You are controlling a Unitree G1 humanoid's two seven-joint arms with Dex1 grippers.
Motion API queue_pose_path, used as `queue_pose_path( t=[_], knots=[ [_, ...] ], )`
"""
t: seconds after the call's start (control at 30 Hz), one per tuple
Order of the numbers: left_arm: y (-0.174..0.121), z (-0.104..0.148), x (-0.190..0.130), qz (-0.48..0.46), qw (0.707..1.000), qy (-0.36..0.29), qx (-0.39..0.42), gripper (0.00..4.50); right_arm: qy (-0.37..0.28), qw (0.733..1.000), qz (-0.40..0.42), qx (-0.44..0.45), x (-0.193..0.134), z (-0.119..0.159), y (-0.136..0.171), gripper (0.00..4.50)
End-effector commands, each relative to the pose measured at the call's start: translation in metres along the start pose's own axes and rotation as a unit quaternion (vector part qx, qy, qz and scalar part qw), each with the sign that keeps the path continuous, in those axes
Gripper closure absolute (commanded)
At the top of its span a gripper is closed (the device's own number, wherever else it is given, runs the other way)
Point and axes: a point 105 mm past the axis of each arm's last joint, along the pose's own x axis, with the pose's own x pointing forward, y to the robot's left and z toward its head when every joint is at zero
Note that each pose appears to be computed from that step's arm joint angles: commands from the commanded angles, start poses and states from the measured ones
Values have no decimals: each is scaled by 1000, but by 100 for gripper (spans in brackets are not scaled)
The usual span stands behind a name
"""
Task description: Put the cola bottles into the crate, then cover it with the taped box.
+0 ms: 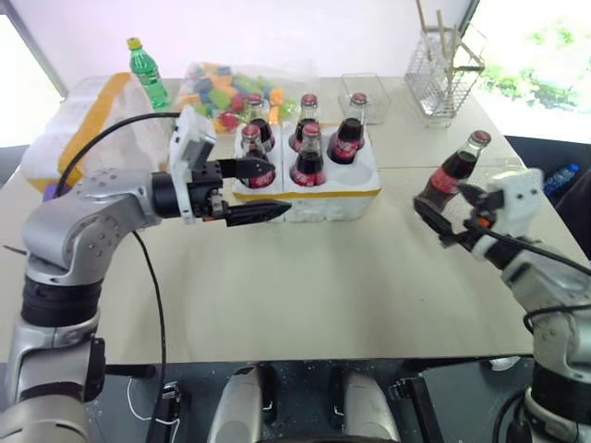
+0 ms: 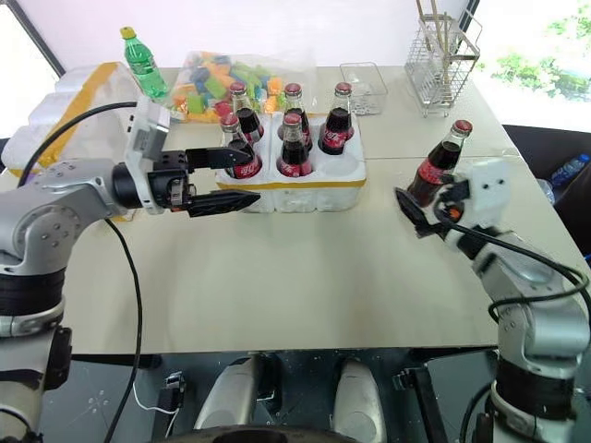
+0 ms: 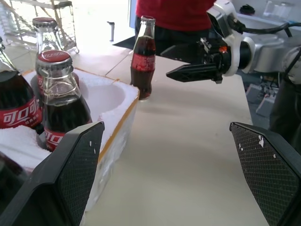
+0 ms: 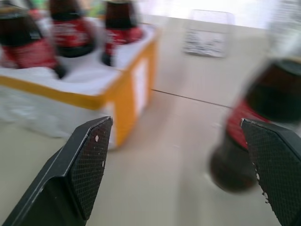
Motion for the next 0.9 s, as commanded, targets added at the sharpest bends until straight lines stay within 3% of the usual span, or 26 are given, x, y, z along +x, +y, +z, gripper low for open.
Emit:
queue_pose_path(
  t=[0.03, 0.37, 0.9],
  knots=[
    [-5, 12, 4, -19, 999, -11, 24, 0, -34, 997, -65, 3, -4, 10, -22, 6],
    [-11, 11, 8, -35, 999, -3, 28, 0, -31, 997, -67, -3, 32, -8, -35, 6],
    [-15, 11, 8, -27, 999, -2, 27, 0, -45, 997, -68, 12, 80, -7, -52, 6]
  ],
)
